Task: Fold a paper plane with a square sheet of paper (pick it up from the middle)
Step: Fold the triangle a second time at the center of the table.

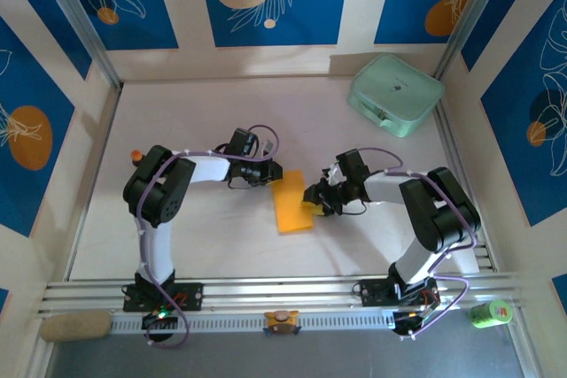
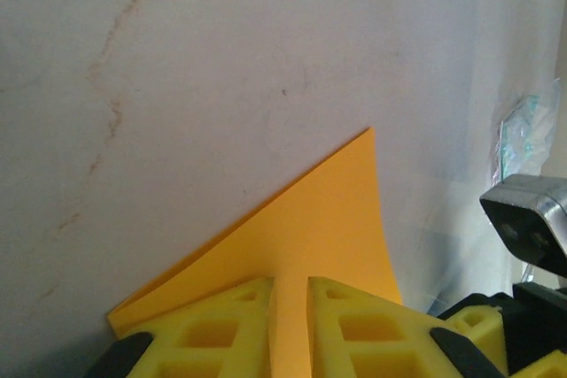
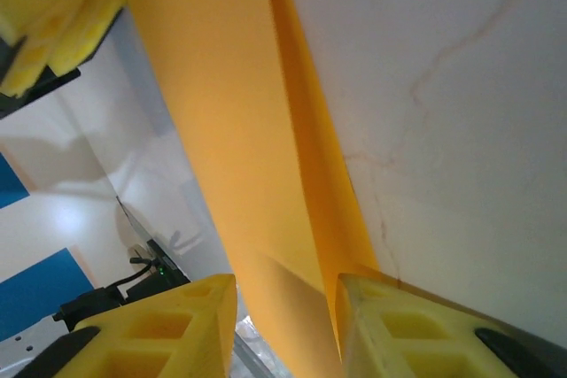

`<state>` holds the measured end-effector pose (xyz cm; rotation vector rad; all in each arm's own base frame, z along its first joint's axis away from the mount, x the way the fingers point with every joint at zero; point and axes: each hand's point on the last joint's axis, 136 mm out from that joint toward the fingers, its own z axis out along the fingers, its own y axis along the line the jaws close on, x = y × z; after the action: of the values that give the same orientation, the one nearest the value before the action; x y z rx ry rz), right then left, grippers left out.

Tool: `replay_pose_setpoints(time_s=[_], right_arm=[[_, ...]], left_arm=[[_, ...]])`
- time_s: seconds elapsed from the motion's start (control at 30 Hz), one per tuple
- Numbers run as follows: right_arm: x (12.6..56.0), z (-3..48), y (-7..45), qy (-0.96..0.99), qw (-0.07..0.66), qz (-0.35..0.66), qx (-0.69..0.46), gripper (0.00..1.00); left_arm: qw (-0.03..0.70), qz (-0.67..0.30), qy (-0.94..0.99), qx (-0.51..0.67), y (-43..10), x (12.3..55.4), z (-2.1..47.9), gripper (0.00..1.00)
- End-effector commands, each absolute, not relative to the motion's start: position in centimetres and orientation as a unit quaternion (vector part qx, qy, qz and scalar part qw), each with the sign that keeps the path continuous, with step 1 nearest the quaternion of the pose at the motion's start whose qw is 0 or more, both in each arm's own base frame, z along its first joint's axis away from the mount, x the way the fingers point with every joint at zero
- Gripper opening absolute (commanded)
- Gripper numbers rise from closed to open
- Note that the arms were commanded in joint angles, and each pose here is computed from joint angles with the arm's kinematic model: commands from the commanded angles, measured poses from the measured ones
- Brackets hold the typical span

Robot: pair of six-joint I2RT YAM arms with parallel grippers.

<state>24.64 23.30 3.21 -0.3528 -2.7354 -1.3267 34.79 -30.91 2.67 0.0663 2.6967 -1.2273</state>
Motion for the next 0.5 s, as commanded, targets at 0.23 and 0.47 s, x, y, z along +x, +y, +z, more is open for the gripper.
replay_pose_setpoints(time_s=[0.23,0.47], right_arm=[[25.1,3.2,24.1,-0.879,0.047,-0.464,-0.102,0.18],[25.3,2.6,23.6,-0.879,0.051,-0.455,-0.131,0.05]], left_arm=[[0.052,-0.398,0.916,0.005,-30.0,33.3,2.0,0.24],[0.096,-0.441,0.892,0.019,-31.5,34.5,6.9,0.37]])
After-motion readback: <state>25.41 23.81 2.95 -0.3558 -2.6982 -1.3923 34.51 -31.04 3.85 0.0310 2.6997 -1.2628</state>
